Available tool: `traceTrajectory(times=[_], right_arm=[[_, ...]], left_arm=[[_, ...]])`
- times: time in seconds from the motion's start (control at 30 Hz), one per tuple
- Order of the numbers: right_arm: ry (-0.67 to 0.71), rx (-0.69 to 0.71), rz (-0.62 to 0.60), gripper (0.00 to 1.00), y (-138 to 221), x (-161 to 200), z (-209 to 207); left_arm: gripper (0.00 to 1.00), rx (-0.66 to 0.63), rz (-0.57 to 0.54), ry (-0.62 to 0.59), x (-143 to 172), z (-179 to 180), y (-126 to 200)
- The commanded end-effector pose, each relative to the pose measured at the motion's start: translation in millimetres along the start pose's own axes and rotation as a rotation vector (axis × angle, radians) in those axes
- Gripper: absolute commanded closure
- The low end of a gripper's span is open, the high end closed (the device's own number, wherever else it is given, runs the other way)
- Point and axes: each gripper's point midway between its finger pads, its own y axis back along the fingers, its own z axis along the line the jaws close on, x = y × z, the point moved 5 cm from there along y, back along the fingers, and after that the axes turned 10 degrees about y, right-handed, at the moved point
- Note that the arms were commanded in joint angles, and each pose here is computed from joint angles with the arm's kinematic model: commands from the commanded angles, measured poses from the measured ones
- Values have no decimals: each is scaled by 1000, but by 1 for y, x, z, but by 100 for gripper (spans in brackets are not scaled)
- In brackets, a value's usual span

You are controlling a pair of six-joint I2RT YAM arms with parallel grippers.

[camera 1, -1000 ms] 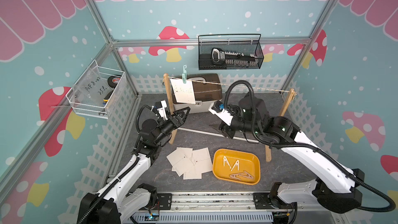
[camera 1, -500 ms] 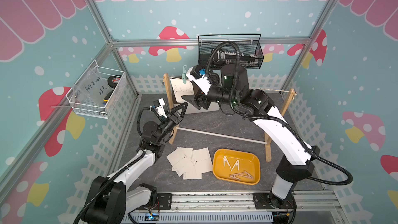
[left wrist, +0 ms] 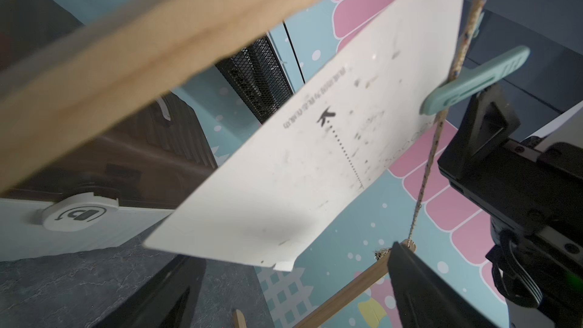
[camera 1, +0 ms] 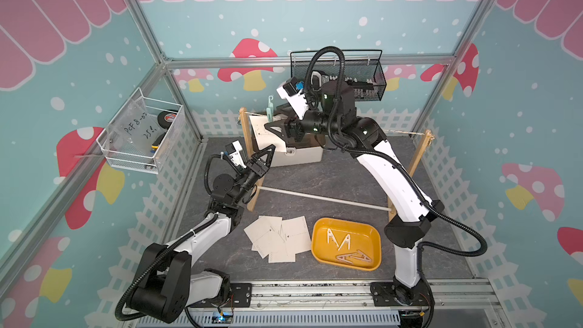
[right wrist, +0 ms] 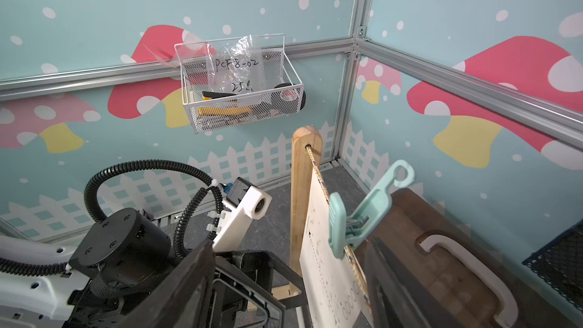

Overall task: Remove the postcards from the strings
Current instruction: Pinch the postcard on the clothesline.

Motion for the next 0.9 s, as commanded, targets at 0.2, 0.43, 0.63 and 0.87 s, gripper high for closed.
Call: traceTrajectory(times=[0.2, 0.43, 0.63, 0.87], right_arm=[[7, -38, -78, 26, -6, -12, -4], [-13, -32, -86, 26, -14, -7, -11], [-31, 0, -91, 27, -14, -5, -20], [-61, 21, -82, 34, -16, 2, -31]], left_arm=[[5, 61, -53, -1, -15, -9, -16], [11, 103, -65, 16, -19, -10, -23], [26, 115, -70, 29, -17, -11, -16], [43, 126, -66, 32, -11, -10, -5]])
